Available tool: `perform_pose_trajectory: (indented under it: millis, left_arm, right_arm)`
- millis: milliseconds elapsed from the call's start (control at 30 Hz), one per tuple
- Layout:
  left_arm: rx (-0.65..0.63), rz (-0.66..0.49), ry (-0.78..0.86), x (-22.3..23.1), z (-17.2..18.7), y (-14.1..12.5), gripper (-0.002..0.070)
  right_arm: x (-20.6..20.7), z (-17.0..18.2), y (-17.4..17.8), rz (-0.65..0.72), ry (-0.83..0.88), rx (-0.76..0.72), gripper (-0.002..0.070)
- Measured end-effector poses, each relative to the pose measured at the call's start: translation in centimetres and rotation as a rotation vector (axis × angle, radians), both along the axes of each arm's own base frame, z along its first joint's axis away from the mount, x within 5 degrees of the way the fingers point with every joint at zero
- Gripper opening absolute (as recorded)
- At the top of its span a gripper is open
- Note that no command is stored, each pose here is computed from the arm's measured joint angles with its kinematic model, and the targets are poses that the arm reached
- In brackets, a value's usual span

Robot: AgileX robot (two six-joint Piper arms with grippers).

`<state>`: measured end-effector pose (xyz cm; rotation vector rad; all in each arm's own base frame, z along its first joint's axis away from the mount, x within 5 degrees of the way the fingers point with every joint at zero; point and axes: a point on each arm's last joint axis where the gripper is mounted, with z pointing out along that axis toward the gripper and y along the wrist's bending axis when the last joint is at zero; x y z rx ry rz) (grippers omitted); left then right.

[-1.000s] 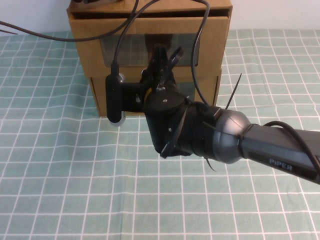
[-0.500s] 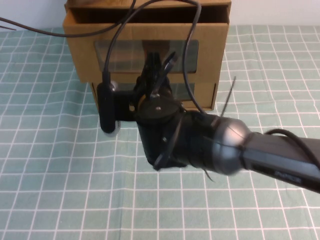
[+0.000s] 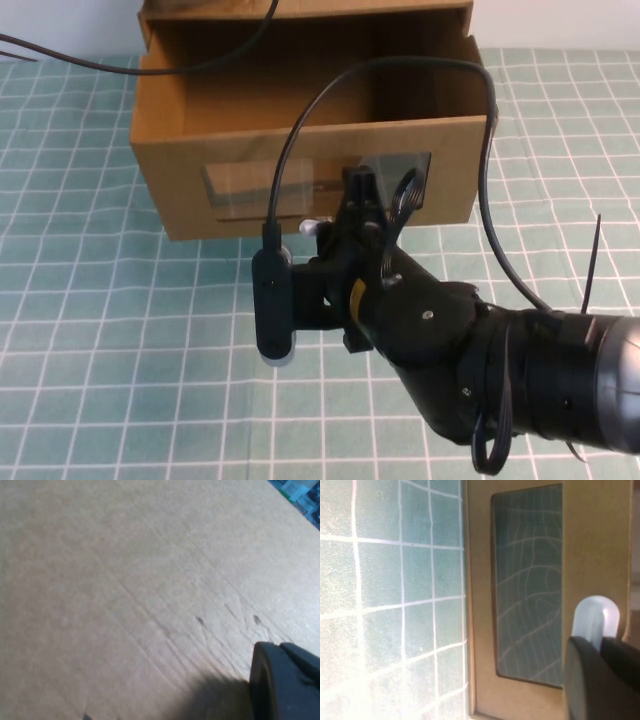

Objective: Open the shoe box
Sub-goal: 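Pull the top drawer of the cardboard box fully open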

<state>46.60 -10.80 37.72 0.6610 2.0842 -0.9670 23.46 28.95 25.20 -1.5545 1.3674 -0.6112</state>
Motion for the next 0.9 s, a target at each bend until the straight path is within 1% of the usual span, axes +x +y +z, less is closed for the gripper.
perform_pose_trajectory:
  millis: [133, 267, 433, 700, 800, 900]
  left_arm:
    - [0.000, -0.002, 0.000, 0.0, 0.0, -0.1, -0.0005]
    - [0.007, 0.001, 0.001, 0.0, -0.1, 0.0, -0.0005]
    - [0.012, 0.006, 0.001, 0.0, -0.1, 0.0, -0.0005]
    - [0.012, 0.005, 0.001, 0.0, -0.1, 0.0, -0.0005]
    - [0.012, 0.005, 0.001, 0.0, -0.1, 0.0, -0.0005]
    - [0.011, 0.007, 0.000, 0.0, -0.1, 0.0, -0.0005]
  right_arm:
    - [-0.2, -0.1, 0.3, 0.009, 0.018, 0.036, 0.0007]
    - [-1.5, -0.5, 1.0, 0.033, 0.048, 0.060, 0.0007]
    - [-2.8, -0.7, 1.8, 0.060, 0.060, 0.064, 0.0007]
    - [-2.9, -0.7, 1.8, 0.053, 0.061, 0.065, 0.0008]
    - [-2.9, -0.7, 1.8, 0.050, 0.064, 0.067, 0.0026]
    - [-3.1, -0.8, 1.9, 0.059, 0.076, 0.074, 0.0088]
